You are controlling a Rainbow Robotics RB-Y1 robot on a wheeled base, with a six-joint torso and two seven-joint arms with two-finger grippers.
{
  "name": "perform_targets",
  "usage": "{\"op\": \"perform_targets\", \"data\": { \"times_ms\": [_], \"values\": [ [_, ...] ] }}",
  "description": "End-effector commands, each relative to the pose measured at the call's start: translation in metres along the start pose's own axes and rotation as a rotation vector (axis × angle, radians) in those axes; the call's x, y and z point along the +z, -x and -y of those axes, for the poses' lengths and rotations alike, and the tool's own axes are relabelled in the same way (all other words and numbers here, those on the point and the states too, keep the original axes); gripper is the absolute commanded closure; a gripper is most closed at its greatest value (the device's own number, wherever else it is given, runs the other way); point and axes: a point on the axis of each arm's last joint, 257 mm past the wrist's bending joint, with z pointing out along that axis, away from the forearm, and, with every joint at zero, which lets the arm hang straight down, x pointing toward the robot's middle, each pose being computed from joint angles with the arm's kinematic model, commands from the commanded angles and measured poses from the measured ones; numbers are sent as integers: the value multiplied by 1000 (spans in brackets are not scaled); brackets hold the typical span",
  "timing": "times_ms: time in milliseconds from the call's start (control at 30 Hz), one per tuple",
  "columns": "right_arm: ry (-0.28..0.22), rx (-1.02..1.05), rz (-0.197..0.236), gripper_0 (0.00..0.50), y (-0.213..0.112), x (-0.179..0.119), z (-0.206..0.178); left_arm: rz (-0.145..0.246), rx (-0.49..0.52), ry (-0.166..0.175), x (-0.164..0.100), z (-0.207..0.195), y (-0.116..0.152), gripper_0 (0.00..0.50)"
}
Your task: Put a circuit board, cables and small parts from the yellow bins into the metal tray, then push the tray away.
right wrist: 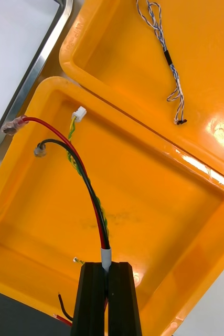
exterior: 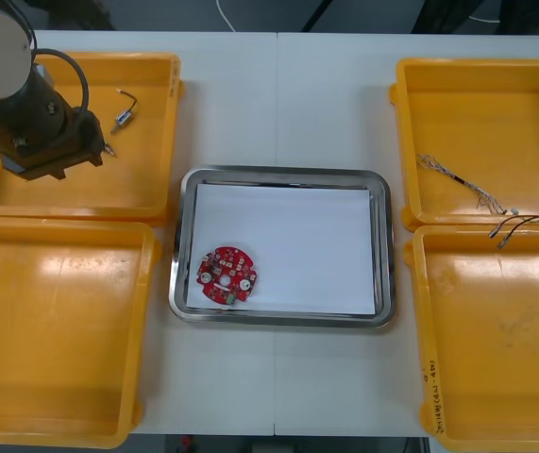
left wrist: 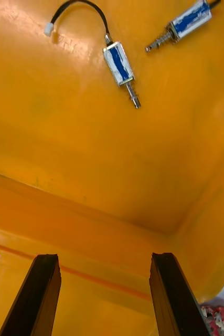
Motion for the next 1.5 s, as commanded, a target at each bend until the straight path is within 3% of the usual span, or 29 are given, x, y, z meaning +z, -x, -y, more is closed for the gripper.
{"op": "perform_targets", "data": {
  "times_ms": [33, 500, 867, 1333, 1500],
  "values": [
    [-38, -67, -11, 500, 3, -6, 9, 101, -56, -45, -21, 12, 49, 0],
    [-30, -120, 9, 500, 14, -7, 4, 145, -151, -105, 10, 31, 97, 0],
    [1, -272, 22, 500, 47, 1, -26, 138, -215, -147, 37, 47, 117, 0],
    [-6, -577, 7, 500, 93, 24, -83, 142, -180, -111, 82, 47, 108, 0],
    [29, -632, 30, 500, 113, 35, -112, 135, -182, -109, 88, 46, 104, 0]
  ]
}}
